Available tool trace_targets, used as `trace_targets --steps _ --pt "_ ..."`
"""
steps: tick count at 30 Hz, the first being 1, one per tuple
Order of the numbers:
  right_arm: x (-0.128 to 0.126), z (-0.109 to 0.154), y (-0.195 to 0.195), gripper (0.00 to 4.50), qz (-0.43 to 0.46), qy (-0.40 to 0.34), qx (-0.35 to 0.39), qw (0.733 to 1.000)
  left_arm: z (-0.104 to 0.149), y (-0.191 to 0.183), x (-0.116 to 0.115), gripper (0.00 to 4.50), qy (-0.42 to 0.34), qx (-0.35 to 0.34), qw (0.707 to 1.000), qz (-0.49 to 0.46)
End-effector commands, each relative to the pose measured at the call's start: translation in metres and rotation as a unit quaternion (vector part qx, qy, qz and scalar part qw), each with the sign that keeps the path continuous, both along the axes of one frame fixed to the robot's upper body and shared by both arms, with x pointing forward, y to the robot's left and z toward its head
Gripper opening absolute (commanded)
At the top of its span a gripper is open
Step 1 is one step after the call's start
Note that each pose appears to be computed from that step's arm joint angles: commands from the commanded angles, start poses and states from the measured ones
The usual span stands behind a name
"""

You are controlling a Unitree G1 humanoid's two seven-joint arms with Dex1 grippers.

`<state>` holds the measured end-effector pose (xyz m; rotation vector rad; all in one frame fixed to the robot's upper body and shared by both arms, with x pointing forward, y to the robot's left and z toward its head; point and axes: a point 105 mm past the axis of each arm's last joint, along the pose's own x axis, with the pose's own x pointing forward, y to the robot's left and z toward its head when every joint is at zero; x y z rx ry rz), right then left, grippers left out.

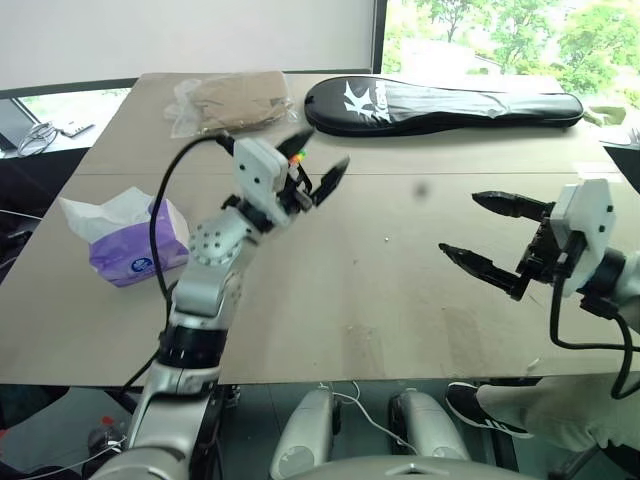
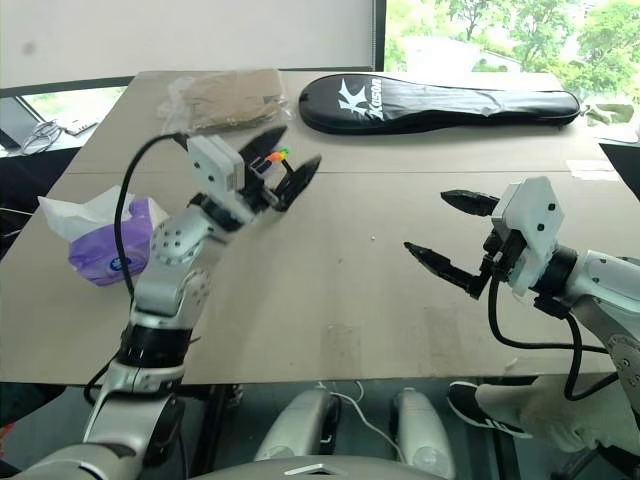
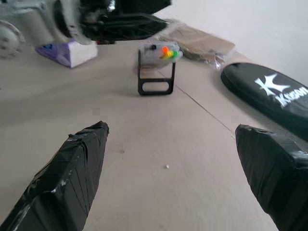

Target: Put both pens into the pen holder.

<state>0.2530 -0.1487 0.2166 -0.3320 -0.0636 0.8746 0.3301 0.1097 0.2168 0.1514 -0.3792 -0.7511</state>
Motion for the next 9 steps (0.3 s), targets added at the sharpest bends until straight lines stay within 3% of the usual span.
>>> trace_targets --steps 1,9 --pt "0.009 -0.014 -0.02 4.5 -0.057 -0.005 -0.016 0.998 -0.021 0.018 -0.028 3.47 0.096 -0.003 0.995 -0.009" --pt "0.021 -0.033 -0.034 4.5 -0.096 0.004 -0.031 0.995 -0.061 0.044 -0.062 3.47 0.168 0.03 0.985 0.014"
